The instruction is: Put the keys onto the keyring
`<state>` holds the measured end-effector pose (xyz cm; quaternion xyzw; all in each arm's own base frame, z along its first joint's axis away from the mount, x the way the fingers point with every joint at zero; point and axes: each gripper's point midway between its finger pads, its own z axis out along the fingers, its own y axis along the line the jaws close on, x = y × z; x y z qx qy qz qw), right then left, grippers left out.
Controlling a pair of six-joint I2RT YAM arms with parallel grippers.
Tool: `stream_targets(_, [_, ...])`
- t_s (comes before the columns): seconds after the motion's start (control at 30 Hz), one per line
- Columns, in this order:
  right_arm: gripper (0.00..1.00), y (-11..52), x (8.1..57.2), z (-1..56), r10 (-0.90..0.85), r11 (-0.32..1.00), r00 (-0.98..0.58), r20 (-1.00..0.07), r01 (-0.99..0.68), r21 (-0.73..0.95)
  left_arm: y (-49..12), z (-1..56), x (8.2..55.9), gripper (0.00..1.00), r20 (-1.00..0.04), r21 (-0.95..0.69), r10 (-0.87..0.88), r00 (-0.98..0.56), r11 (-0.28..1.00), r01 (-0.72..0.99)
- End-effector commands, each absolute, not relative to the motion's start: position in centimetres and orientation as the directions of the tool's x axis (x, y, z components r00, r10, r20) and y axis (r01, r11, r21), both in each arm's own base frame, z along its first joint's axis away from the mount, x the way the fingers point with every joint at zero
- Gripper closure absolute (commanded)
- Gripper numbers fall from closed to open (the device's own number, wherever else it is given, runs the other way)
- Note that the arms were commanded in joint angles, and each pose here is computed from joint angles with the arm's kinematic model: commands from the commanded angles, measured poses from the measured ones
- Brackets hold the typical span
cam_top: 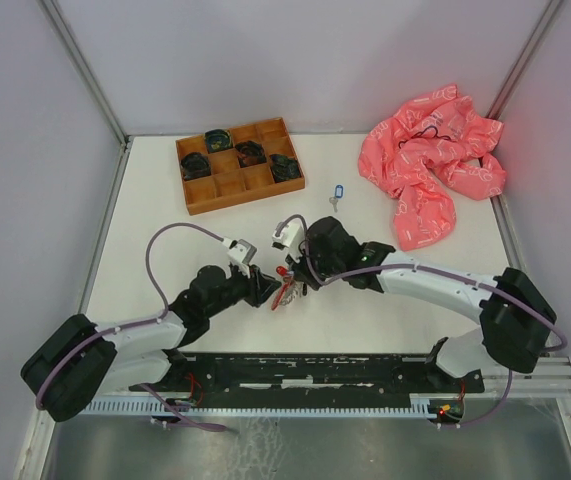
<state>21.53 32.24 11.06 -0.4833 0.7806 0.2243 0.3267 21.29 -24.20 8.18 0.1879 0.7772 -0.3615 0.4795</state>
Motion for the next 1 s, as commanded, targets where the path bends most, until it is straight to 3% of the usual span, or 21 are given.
stream_targets(0.0, [0.99, 34.1, 21.8, 14.6, -0.505, 0.314, -0.121, -0.854, -0.948, -0.052, -24.8, 10.6, 22.2, 0.66, -0.91, -0.375, -0.119, -0.396, 0.644, 0.667])
stream_targets(0.27, [0.99, 34.1, 22.4, 14.1, -0.416, 0.309, -0.073, -0.906, -0.949, -0.066, -25.0, 12.1, 21.7, 0.66, -0.933, -0.351, -0.161, -0.32, 0.597, 0.722])
stream_targets(0.6, [0.99, 33.6, 22.1, 10.5, -0.352, 0.346, -0.098, -0.931, -0.938, -0.032, -25.4, 9.9, 22.0, 0.66, -0.955, -0.251, -0.026, -0.295, 0.598, 0.761])
stream_targets(0.97, [0.99, 33.3, 21.7, 9.6, -0.316, 0.315, -0.058, -0.947, -0.948, -0.047, -28.3, 8.1, 20.5, 0.69, -0.972, -0.173, 0.076, -0.222, 0.407, 0.897])
